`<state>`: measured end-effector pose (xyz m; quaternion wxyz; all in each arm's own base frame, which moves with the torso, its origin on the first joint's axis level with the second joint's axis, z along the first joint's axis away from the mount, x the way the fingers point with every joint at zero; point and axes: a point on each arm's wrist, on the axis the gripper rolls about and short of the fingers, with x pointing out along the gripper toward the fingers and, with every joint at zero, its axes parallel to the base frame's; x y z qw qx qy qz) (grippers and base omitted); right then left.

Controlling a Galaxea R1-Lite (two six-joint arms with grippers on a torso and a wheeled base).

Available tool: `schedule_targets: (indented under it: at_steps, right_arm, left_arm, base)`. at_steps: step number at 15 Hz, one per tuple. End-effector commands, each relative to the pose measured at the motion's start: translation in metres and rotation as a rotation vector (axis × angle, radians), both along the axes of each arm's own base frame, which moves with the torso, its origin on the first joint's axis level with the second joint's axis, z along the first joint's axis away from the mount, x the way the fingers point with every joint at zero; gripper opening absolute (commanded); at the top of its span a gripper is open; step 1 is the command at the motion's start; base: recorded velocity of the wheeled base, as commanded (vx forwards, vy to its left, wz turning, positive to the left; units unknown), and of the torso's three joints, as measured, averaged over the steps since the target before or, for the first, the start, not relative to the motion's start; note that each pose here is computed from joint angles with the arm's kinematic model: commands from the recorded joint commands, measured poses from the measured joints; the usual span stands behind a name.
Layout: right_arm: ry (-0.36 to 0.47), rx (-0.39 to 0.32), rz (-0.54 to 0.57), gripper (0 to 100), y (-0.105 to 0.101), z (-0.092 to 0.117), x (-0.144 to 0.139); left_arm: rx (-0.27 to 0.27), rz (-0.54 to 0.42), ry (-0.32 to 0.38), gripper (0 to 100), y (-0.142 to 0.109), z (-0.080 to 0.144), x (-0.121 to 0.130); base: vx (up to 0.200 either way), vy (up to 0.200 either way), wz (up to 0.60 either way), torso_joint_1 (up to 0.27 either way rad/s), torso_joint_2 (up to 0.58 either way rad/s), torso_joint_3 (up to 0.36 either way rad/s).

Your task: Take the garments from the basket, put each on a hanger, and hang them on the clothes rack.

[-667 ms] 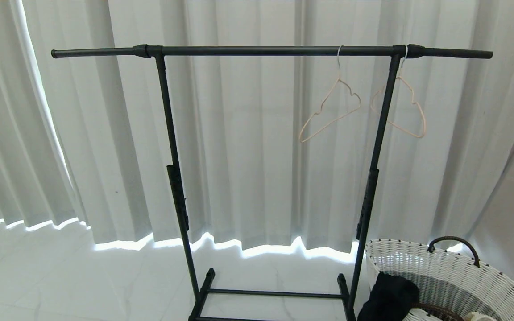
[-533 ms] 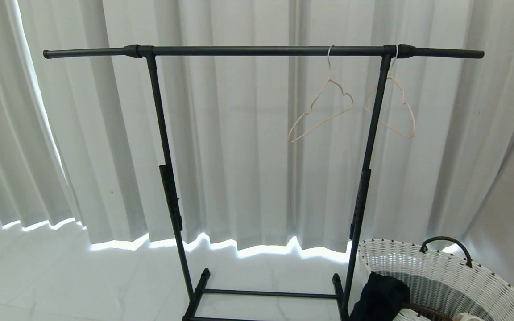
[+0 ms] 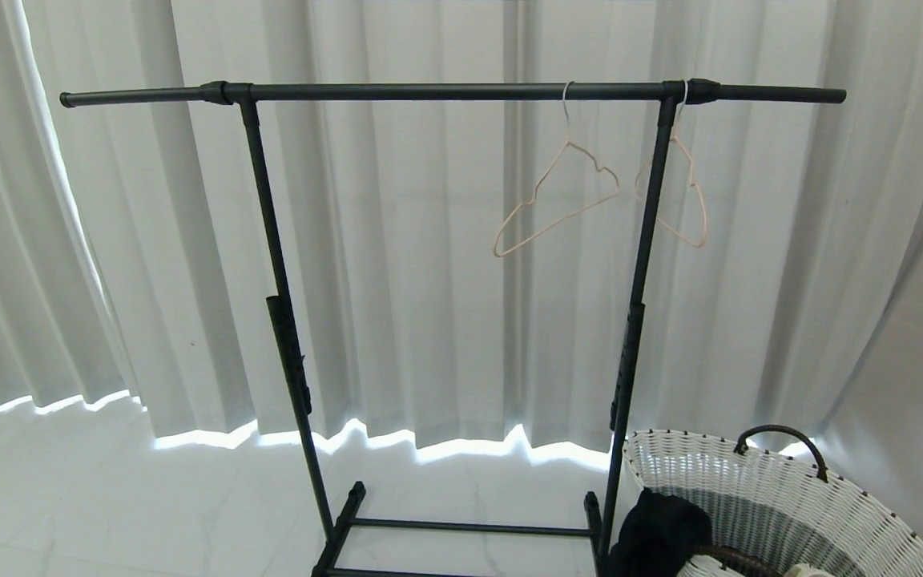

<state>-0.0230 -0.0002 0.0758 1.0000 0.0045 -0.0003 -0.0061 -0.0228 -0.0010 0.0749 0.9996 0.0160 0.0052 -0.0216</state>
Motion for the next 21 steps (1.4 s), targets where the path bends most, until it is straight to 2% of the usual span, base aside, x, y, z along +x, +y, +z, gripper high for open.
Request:
schedule_targets:
  at_steps: [1,3,5,8,9,10,11,12,13,15,17,18,19,21]
  right_arm:
    - [0.001,-0.001,0.000,100,0.000,0.000,0.000]
    - [-0.001,-0.020,0.001,100,0.000,0.000,0.000]
    - [0.001,-0.076,0.006,100,0.000,0.000,0.000]
    - [-0.004,-0.078,0.013,100,0.000,0.000,0.000]
    - [-0.020,-0.077,0.051,100,0.001,0.004,-0.001]
    - [-0.056,-0.044,0.186,100,0.003,0.037,-0.004]
    - [0.001,-0.029,0.230,100,0.003,0.066,0.008]
    - [0.094,-0.047,0.264,100,0.004,0.081,0.026]
    - [0.233,-0.090,0.278,100,0.006,0.082,0.049]
    - [0.512,-0.190,0.258,100,0.006,0.073,0.101]
    - [0.756,-0.353,0.264,100,-0.007,0.049,0.139]
    - [0.849,-0.432,0.295,100,-0.014,0.036,0.150]
    - [0.931,-0.476,0.341,100,-0.018,0.023,0.157]
    - [1.012,-0.492,0.395,100,-0.022,0.001,0.177]
  left_arm:
    - [0.000,0.000,0.001,100,0.000,0.000,0.000]
    - [0.000,0.000,0.000,100,0.000,0.000,0.000]
    - [0.000,0.000,0.000,100,0.000,0.000,0.000]
    - [0.000,0.000,0.000,100,0.000,0.000,0.000]
    - [0.000,0.000,0.000,100,0.000,0.000,0.000]
    - [0.000,0.000,0.000,100,0.000,0.000,0.000]
    - [0.000,0.000,0.000,100,0.000,0.000,0.000]
    - [0.000,0.000,0.000,100,0.000,0.000,0.000]
    - [0.000,0.000,0.000,100,0.000,0.000,0.000]
    - [0.000,0.000,0.000,100,0.000,0.000,0.000]
    - [0.000,0.000,0.000,100,0.000,0.000,0.000]
    - [0.000,0.000,0.000,100,0.000,0.000,0.000]
    - [0.000,0.000,0.000,100,0.000,0.000,0.000]
    - [0.000,0.000,0.001,100,0.000,0.000,0.000]
  base:
    - [0.000,0.000,0.00,0.000,0.00,0.000]
    - [0.000,0.000,0.00,0.000,0.00,0.000]
    - [0.000,0.000,0.00,0.000,0.00,0.000]
    - [0.000,0.000,0.00,0.000,0.00,0.000]
    - [0.000,0.000,0.00,0.000,0.00,0.000]
    - [0.000,0.000,0.00,0.000,0.00,0.000]
    - [0.000,0.000,0.00,0.000,0.00,0.000]
    - [0.000,0.000,0.00,0.000,0.00,0.000]
    - [0.000,0.000,0.00,0.000,0.00,0.000]
    - [0.000,0.000,0.00,0.000,0.00,0.000]
    - [0.000,0.000,0.00,0.000,0.00,0.000]
    - [0.000,0.000,0.00,0.000,0.00,0.000]
    - [0.000,0.000,0.00,0.000,0.00,0.000]
    - [0.000,0.000,0.00,0.000,0.00,0.000]
